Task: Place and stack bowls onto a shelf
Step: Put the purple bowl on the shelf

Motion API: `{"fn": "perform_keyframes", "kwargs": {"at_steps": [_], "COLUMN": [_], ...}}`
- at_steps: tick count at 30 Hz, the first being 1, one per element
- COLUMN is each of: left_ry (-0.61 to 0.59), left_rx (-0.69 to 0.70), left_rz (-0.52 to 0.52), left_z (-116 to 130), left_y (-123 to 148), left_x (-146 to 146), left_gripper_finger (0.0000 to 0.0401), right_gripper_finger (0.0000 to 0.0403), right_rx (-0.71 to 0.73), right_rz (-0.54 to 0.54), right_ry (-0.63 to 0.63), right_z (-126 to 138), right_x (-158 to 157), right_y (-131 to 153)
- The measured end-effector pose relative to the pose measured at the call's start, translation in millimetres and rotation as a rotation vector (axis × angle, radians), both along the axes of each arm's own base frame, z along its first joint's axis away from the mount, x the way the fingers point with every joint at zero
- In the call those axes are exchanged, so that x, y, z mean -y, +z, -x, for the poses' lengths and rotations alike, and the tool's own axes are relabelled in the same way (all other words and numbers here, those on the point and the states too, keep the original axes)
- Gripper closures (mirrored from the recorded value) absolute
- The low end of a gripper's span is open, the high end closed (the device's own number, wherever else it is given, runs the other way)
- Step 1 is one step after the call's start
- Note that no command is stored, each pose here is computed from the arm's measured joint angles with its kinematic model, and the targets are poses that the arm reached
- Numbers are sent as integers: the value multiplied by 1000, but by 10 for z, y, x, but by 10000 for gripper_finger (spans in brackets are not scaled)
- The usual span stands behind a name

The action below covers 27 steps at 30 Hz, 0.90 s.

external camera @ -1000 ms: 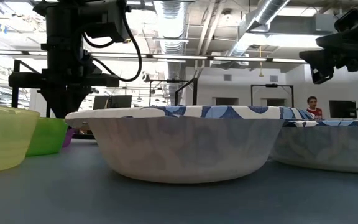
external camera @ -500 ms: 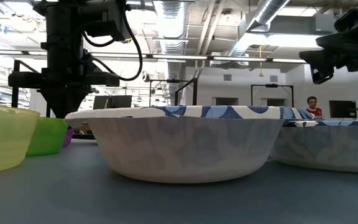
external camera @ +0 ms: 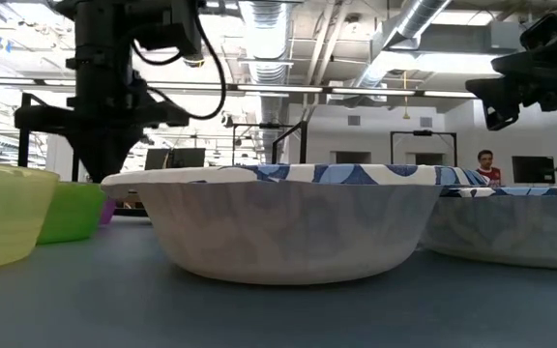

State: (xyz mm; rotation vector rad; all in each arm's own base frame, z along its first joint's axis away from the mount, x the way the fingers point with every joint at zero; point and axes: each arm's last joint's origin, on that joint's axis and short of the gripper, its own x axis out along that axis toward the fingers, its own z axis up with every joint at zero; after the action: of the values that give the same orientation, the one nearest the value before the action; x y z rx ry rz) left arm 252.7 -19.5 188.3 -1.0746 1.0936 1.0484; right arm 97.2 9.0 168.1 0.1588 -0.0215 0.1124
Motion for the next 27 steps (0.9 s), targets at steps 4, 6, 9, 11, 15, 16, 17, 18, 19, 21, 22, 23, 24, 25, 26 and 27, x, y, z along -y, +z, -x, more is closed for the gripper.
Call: {"fn": "perform_keyframes", "kwargs": {"at_steps": [4,6,9,11,15,16,17,18,19,21,22,23,24,25,26,27], "left_ry": [-1,-14,-10,-16,-45,-54,-61,-69,-78,-88,-87,-90,-94,-101,-106,-108], "left_rx": [10,15,5,22,70,84,100,106,106,90,78,61,38,13,-13,-32], "left_rz": [-20,-33,-39,-38,-40,-44,-51,-60,-73,-104,-120,-135,-149,-159,-167,-175], "left_z": [-35,-49,-45,-74,-153,-177,-202,-217,-226,-224,-218,-207,-192,-173,-154,-140], "left_y": [83,111,128,169,306,353,407,462,516,609,657,704,748,785,813,835], "left_x": [-3,-5,-18,-15,-8,-7,-6,-7,-10,-19,-32,-49,-72,-100,-133,-167], "left_gripper_finger": [401,401,401,401,401,401,401,401,401,401,401,401,401,401,401,401], "right_gripper_finger": [183,183,183,183,183,183,183,183,183,183,183,183,183,183,183,183], "right_rx": [0,0,0,0,0,0,0,0,0,0,0,0,0,0,0,0], "right_rz": [0,0,0,0,0,0,0,0,0,0,0,0,0,0,0,0], "right_ry": [0,0,0,0,0,0,0,0,0,0,0,0,0,0,0,0], "right_z": [0,0,0,0,0,0,0,0,0,0,0,0,0,0,0,0], "right_x": [0,0,0,0,0,0,0,0,0,0,0,0,0,0,0,0], "right_y": [0,0,0,0,0,0,0,0,0,0,0,0,0,0,0,1]}}
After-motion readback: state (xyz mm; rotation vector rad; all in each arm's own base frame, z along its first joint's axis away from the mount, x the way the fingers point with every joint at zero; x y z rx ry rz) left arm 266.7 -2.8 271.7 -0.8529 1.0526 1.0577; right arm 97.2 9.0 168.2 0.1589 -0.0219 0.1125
